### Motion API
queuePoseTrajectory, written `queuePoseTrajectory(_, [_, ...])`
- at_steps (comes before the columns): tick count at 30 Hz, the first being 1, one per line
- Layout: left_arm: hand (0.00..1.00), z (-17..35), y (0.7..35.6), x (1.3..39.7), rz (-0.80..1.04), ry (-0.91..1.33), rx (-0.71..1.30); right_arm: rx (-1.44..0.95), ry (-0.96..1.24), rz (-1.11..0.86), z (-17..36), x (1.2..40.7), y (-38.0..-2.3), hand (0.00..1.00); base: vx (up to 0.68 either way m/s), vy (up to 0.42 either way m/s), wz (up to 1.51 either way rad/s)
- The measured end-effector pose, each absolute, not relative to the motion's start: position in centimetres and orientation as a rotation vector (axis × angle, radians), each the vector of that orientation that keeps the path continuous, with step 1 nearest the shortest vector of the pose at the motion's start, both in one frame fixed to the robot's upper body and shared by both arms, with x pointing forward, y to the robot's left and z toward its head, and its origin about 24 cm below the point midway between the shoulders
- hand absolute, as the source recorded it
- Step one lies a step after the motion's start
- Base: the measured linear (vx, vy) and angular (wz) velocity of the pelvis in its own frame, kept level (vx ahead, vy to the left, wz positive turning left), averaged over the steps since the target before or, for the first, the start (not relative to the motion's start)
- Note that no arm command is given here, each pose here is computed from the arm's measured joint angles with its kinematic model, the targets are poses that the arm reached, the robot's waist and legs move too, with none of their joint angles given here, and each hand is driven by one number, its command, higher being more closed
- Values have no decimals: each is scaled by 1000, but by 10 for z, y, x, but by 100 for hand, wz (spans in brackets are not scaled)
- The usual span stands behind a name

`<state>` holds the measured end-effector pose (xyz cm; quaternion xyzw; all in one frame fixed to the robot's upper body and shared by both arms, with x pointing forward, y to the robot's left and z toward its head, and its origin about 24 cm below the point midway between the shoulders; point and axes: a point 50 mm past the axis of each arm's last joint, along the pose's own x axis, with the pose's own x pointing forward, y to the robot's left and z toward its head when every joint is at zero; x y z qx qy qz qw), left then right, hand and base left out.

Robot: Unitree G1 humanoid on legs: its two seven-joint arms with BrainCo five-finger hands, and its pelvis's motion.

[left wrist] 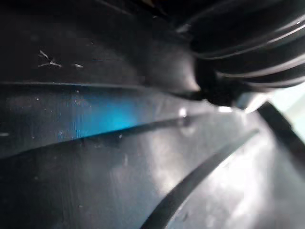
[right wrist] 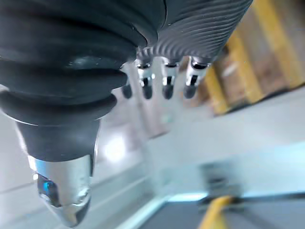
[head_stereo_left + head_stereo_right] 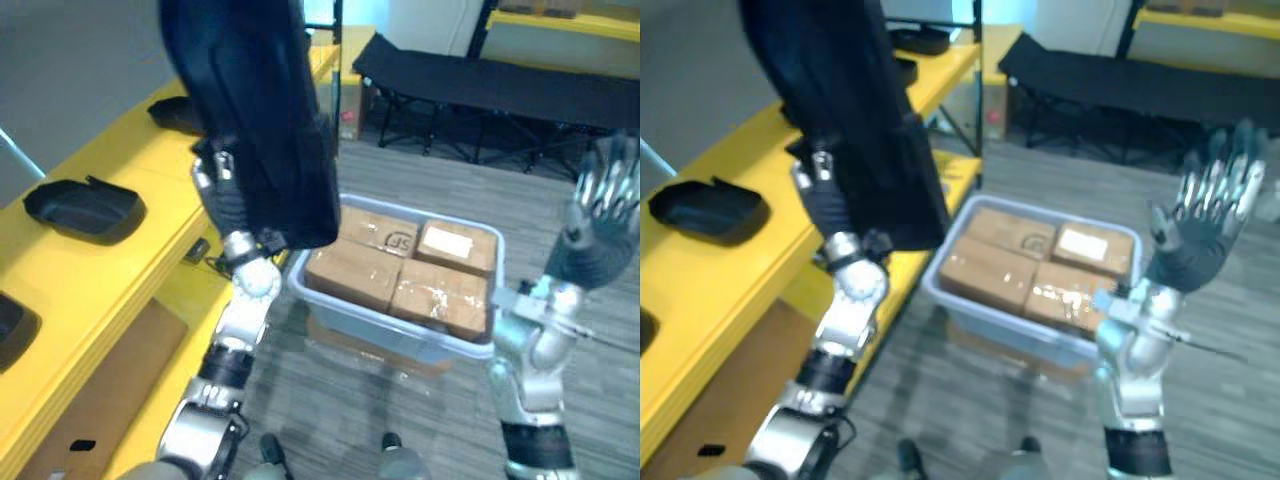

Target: Walk over and take plastic housings, then place them on the shelf

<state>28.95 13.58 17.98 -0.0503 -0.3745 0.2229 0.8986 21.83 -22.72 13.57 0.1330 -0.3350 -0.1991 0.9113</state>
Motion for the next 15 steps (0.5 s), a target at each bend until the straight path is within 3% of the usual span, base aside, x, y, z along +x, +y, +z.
queuePoseTrajectory(2, [100, 178, 138, 278, 432, -795, -122, 305, -580, -460, 113, 214, -231, 0, 0, 0, 0])
queuePoseTrajectory(3, [100, 163, 143, 250, 364, -785, -135, 356, -381, -515, 69, 198, -234, 0, 0, 0, 0])
queuePoseTrajectory(15, [100, 136, 168, 237, 346, -653, -137, 288, -298, -558, 52, 179, -248, 0, 1, 1, -7])
